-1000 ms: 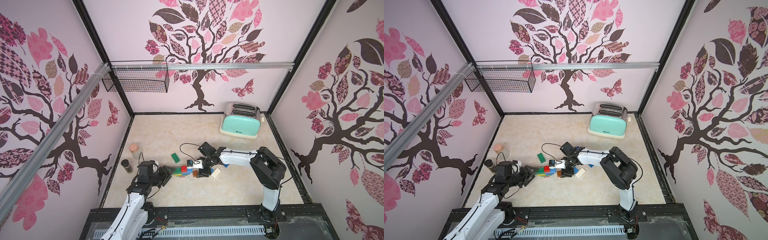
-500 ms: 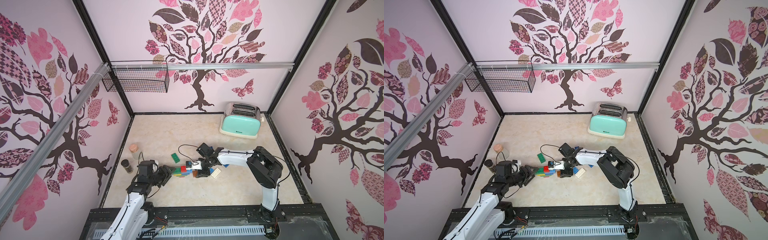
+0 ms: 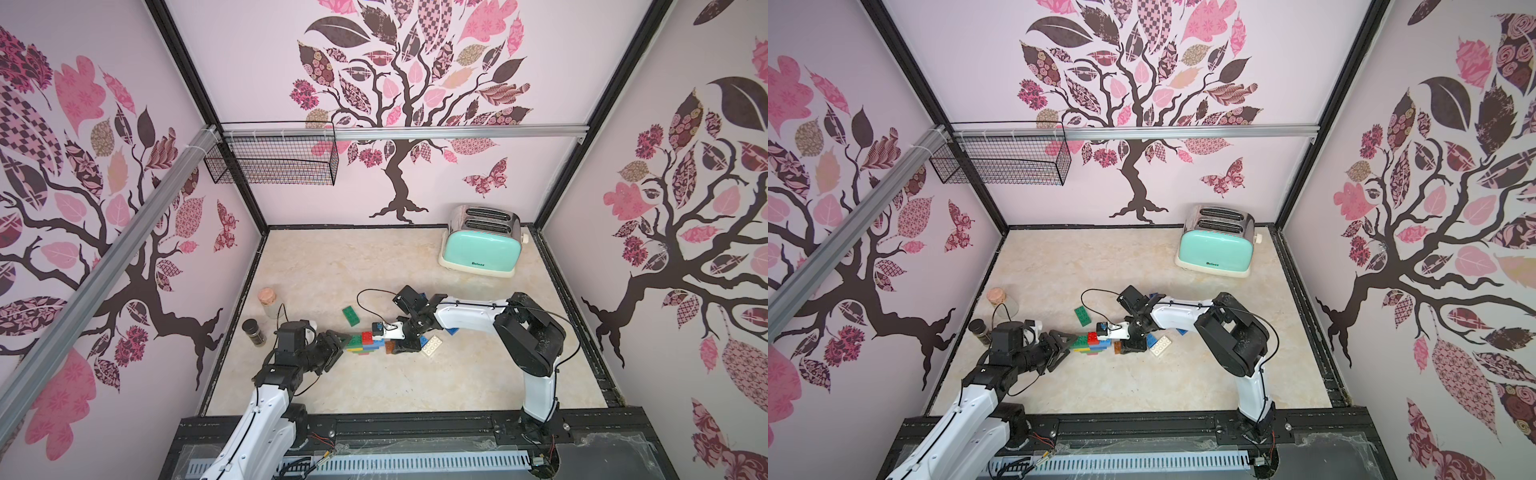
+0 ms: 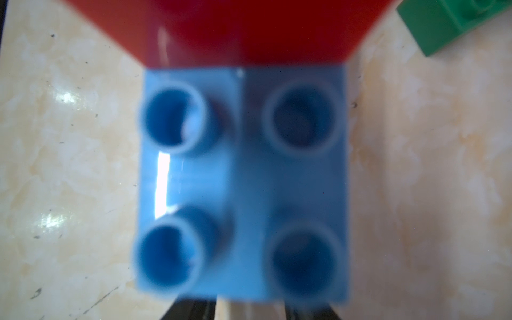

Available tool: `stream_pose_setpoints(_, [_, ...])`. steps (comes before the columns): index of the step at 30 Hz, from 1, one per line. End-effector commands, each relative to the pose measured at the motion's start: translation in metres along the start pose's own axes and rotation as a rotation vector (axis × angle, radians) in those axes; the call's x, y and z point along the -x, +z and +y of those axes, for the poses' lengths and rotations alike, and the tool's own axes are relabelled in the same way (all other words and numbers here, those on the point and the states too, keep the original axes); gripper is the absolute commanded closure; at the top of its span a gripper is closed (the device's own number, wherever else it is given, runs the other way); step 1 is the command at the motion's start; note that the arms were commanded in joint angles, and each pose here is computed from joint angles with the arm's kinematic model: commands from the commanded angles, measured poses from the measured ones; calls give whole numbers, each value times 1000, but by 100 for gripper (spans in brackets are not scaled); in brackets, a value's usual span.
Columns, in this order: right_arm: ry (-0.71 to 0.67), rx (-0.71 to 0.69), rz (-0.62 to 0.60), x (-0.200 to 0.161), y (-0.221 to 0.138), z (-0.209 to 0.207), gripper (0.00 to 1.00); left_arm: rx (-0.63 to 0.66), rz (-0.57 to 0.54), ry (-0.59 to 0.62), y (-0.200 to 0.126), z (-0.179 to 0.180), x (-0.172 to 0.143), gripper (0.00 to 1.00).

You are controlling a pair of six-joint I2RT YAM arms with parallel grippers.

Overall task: Assemble a heart with lego
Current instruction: Pick up the lego brick from the center of the board.

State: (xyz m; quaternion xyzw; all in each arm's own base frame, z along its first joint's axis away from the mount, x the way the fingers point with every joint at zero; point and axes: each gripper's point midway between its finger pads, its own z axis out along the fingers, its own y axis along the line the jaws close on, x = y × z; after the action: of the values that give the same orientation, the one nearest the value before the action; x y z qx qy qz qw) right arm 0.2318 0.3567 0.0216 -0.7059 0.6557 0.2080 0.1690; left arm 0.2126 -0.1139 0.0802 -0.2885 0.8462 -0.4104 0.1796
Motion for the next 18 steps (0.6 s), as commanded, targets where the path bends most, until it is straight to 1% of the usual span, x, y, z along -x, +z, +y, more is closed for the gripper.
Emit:
stream_pose_setpoints(1, [9,4,-18,5,-16,1,62,-13,-19,21,-4,-8,5,40])
stream_pose_setpoints(8, [20,-17,-25,1,-22,-5,63,-12,-22,22,-4,-8,5,40])
stream_pose_setpoints(13, [59,-84,8,-8,-21,-27,62,-14,-25,24,-5,-8,5,40])
stream_pose_setpoints(18, [99,-94,30,-10,-13,-40,61,-11,-26,21,-4,-7,6,40])
